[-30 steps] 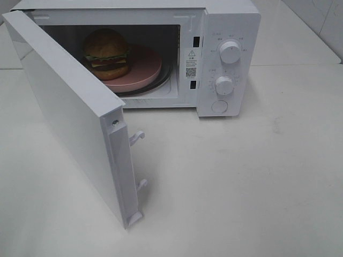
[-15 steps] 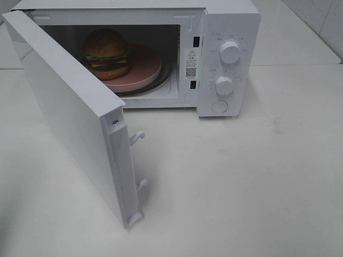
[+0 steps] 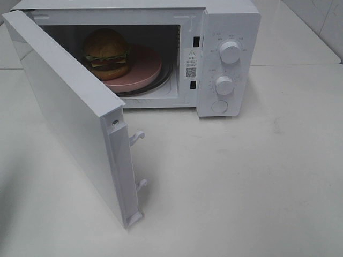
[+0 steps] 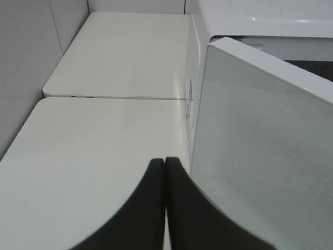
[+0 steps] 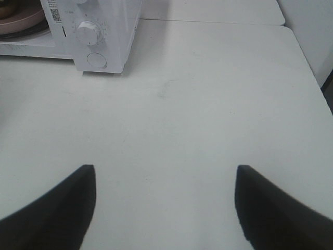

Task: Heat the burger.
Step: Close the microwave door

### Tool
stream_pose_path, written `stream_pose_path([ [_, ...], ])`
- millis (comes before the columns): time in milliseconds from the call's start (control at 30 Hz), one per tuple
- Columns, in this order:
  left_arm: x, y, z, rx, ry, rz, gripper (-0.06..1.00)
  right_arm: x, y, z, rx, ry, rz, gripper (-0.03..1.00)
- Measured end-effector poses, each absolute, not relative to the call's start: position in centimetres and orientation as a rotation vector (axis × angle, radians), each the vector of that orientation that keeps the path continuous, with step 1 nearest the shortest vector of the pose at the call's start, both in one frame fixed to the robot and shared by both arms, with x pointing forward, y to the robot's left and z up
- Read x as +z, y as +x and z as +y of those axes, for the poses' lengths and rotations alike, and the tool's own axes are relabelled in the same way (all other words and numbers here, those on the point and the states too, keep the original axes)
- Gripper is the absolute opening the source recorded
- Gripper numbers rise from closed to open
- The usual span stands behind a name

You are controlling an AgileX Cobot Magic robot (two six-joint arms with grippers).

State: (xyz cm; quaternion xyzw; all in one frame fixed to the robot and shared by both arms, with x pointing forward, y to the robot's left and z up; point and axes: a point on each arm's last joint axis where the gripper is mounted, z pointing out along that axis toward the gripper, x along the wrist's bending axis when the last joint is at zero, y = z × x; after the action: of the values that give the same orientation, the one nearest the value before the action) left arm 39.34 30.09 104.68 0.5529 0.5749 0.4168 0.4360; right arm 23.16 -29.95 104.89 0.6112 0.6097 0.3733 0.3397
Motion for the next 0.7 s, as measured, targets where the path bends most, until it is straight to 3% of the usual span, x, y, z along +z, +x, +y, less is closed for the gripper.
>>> stream_pose_path([
  [333,101.6,42.5,30.3,1.154,1.394,1.343,0.0,104.9,23.2,-30.0,0.972,1.591,1.587,0.73],
  [700,99.7,44.8,29.3,1.076,1.444,1.253,0.0,104.9,23.2,-30.0,0.972,1.591,1.587,0.73],
])
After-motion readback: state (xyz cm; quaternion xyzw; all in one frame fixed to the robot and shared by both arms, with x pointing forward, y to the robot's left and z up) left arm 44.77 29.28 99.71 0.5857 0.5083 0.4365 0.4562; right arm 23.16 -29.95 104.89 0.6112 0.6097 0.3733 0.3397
